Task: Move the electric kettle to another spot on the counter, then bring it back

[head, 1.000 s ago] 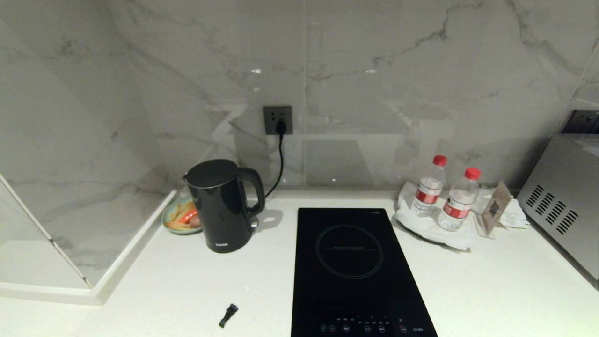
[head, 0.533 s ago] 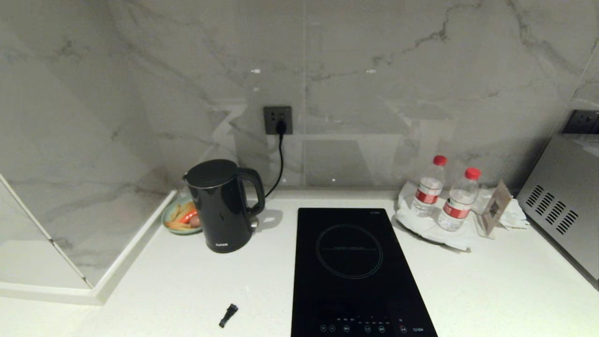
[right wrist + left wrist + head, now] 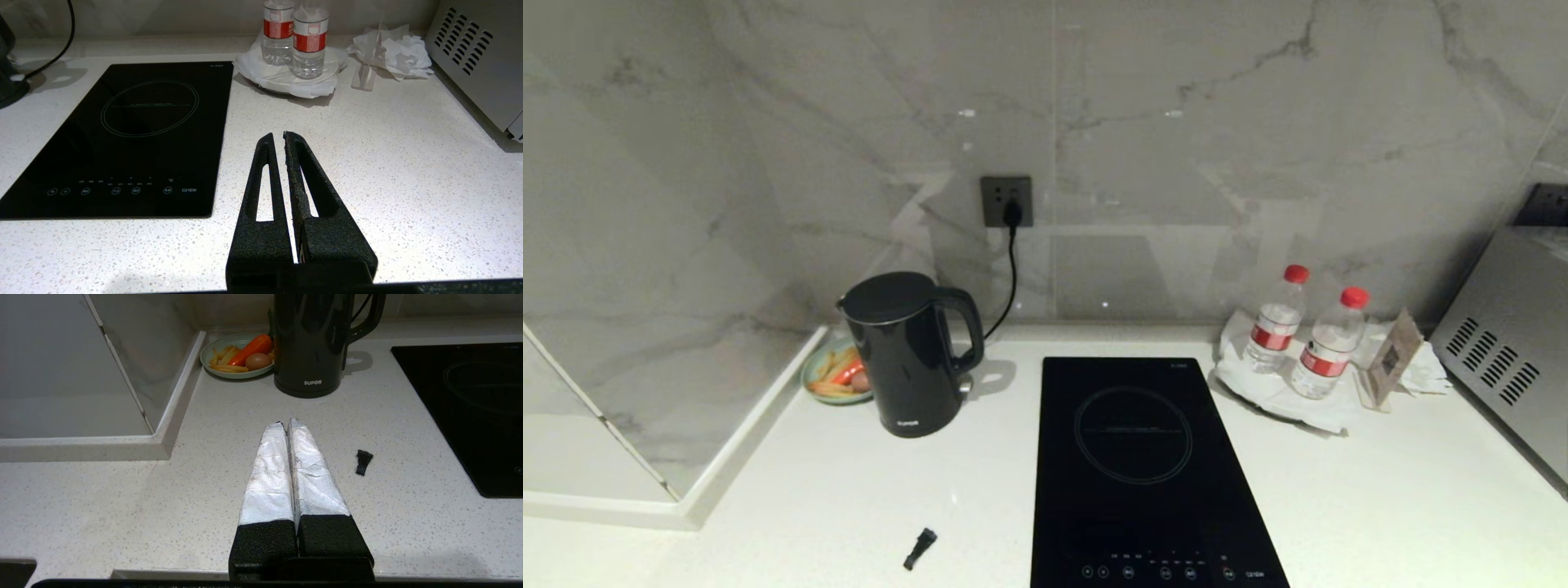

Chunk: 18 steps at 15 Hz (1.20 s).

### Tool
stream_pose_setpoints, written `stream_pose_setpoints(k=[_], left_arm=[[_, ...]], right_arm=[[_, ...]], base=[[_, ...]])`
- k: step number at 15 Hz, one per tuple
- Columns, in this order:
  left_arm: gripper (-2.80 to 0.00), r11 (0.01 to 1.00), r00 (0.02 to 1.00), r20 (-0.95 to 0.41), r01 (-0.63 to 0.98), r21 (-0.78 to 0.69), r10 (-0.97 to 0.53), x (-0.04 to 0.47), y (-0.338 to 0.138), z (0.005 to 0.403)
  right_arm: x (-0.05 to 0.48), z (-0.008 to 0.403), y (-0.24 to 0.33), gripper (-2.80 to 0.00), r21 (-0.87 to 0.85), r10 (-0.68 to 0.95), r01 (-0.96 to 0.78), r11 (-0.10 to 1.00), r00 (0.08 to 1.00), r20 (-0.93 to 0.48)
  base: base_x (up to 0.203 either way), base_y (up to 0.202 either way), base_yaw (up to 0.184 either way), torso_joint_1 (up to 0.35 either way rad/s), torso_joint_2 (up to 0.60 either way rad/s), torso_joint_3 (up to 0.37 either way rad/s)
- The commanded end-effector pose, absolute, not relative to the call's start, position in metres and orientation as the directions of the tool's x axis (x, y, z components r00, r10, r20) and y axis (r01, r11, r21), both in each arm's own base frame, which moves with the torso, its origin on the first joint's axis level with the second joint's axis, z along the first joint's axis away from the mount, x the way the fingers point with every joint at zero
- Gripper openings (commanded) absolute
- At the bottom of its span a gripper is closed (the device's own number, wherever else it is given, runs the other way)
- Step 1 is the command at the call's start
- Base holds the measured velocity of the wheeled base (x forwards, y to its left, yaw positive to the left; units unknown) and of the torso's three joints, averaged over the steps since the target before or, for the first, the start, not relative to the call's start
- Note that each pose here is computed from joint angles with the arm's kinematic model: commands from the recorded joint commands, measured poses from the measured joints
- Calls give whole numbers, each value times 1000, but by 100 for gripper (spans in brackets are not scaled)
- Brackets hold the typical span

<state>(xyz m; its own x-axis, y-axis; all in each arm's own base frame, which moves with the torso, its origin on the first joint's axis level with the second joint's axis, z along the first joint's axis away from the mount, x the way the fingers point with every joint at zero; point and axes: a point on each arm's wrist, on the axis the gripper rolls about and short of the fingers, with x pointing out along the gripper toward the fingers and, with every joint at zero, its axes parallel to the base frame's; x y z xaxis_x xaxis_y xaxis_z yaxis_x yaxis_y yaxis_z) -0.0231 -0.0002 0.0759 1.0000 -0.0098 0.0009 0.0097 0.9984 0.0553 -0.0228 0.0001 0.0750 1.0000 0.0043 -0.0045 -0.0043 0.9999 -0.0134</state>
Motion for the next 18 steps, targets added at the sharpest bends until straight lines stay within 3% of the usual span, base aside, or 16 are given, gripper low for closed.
stream_pose_setpoints(k=[1, 11, 15, 18], left_arm=[[-280, 998, 1000, -3, 9, 57, -9, -23, 0, 76], [-280, 997, 1000, -3, 14, 72, -14, -23, 0, 76], [-280, 998, 1000, -11, 7, 56, -6, -24, 0, 78], [-280, 999, 1000, 8, 20, 36, -20, -35, 0, 114]], right_arm=[[-23, 75, 0, -280, -14, 5, -5, 1000, 1000, -5], [-23, 75, 0, -280, -14, 5, -5, 1000, 1000, -5], [-23, 75, 0, -280, -14, 5, -5, 1000, 1000, -5], [-23, 75, 0, -280, -14, 5, -5, 1000, 1000, -5]], base=[[0, 0, 0, -2, 2, -169], [0, 0, 0, 4, 2, -191], [0, 0, 0, 3, 3, -36], [0, 0, 0, 0, 0, 0]])
